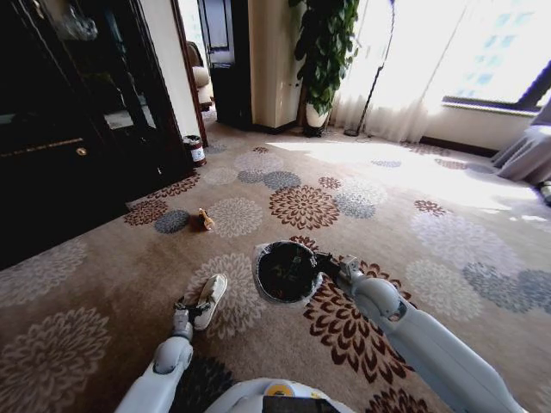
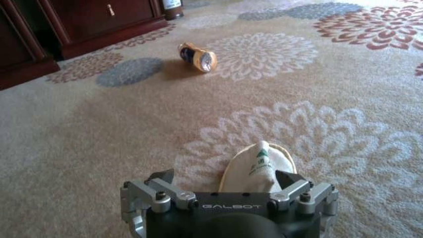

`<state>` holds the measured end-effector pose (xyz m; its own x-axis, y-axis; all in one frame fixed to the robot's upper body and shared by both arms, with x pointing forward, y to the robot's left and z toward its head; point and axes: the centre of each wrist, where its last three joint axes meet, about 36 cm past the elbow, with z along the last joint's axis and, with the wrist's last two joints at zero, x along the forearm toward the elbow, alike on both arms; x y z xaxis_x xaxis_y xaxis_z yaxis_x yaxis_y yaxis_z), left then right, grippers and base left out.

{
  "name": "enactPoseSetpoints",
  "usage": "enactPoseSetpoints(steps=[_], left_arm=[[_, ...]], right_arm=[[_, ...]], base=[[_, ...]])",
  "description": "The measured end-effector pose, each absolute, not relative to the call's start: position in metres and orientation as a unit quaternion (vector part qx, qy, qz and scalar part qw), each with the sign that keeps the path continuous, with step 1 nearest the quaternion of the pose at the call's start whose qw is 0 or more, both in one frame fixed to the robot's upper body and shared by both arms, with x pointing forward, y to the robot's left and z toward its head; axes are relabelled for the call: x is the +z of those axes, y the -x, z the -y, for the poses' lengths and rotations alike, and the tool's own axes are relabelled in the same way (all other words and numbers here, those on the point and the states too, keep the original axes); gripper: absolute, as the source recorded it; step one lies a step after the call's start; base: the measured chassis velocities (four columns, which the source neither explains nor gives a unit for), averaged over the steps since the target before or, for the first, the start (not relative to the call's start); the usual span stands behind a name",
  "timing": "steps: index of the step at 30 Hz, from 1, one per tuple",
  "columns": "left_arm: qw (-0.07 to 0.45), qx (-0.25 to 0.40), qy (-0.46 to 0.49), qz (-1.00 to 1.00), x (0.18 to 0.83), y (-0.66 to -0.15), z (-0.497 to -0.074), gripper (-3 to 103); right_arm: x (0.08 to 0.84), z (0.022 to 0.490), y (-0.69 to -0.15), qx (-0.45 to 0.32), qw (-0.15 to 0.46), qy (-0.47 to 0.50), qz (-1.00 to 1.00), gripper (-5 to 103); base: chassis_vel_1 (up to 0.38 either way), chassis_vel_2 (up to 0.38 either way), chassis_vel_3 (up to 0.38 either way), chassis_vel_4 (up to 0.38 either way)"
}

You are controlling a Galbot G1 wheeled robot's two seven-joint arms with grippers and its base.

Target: Pick up the trash from the ground and place it into the trash bin.

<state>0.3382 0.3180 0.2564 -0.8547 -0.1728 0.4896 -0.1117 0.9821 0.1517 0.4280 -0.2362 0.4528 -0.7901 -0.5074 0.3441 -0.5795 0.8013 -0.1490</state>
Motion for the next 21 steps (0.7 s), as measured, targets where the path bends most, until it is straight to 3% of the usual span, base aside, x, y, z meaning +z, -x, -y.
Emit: enactPoseSetpoints(steps=[12,21], left_arm=[[0.294,-0.061,-0.073,0.951,0.233,-0.380,-0.326,103],[0.288,-0.059,-0.053,0.954,0.222,-0.385,-0.332,81]], right_arm=[[0.449,0.238,-0.426,0.122,0.142,-0.290,0.939,1],[0.446,0.241,-0.428,0.121,0.141,-0.286,0.940,1]], base=[[-0.009,0.008,0.007,-0.009],[0.000,0.000,0.000,0.000]])
